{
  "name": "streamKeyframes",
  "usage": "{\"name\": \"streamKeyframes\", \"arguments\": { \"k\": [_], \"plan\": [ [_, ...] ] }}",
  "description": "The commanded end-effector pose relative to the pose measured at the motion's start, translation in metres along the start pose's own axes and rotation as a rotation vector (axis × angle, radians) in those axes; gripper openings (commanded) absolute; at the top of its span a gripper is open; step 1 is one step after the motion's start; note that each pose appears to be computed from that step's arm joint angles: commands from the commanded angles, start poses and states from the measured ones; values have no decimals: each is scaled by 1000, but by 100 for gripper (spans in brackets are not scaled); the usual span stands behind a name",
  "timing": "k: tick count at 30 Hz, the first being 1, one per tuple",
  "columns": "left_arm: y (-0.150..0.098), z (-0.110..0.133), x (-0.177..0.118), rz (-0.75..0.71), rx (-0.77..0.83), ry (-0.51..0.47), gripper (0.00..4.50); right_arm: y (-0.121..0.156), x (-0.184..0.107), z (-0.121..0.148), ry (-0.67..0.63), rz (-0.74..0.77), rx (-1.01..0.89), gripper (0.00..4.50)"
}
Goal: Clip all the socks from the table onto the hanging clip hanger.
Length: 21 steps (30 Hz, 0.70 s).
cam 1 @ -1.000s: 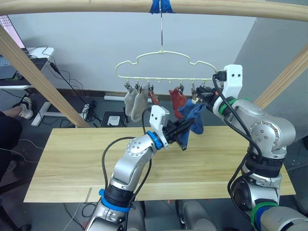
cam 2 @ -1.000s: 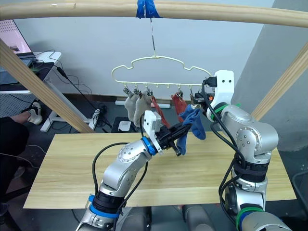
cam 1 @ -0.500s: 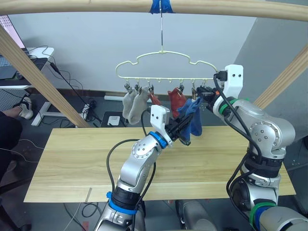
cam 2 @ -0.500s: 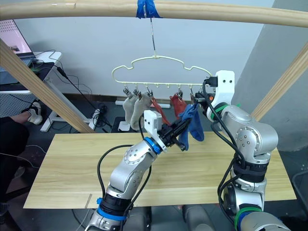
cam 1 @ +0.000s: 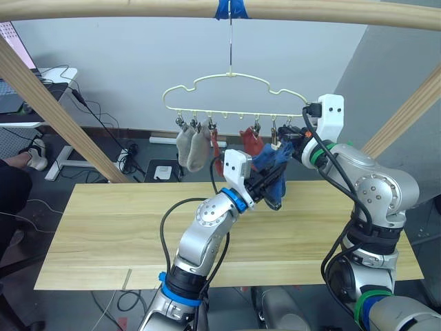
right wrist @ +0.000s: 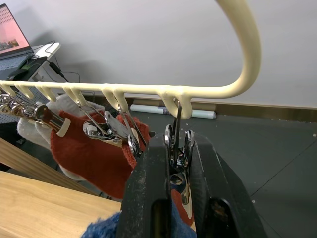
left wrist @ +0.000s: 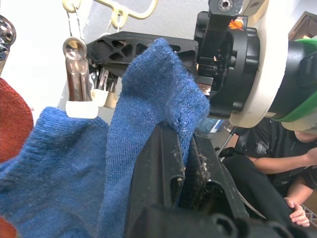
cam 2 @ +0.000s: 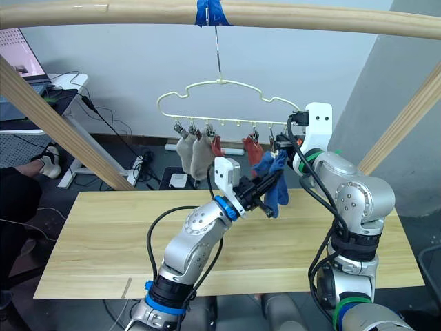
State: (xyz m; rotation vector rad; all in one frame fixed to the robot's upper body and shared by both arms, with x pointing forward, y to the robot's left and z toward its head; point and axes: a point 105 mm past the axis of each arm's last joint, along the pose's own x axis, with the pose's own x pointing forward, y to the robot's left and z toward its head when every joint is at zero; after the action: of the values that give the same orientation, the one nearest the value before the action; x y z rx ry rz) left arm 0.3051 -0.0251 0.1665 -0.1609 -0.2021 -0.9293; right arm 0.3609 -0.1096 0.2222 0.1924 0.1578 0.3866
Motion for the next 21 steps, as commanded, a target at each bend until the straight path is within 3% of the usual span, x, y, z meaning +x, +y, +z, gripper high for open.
{"name": "streamKeyframes", "arguments": {
  "k": [1, 9, 21],
  "plan": [
    [-2, 7, 3, 4, -33, -33, 1, 4, -7, 13, -57, 6, -10, 15],
    [12, 8, 8, 75, -36, -39, 1, 6, -7, 13, -56, 13, -7, 15],
    [14, 9, 13, 68, -50, -47, 1, 11, -6, 11, -54, 26, -3, 15]
  ]
}}
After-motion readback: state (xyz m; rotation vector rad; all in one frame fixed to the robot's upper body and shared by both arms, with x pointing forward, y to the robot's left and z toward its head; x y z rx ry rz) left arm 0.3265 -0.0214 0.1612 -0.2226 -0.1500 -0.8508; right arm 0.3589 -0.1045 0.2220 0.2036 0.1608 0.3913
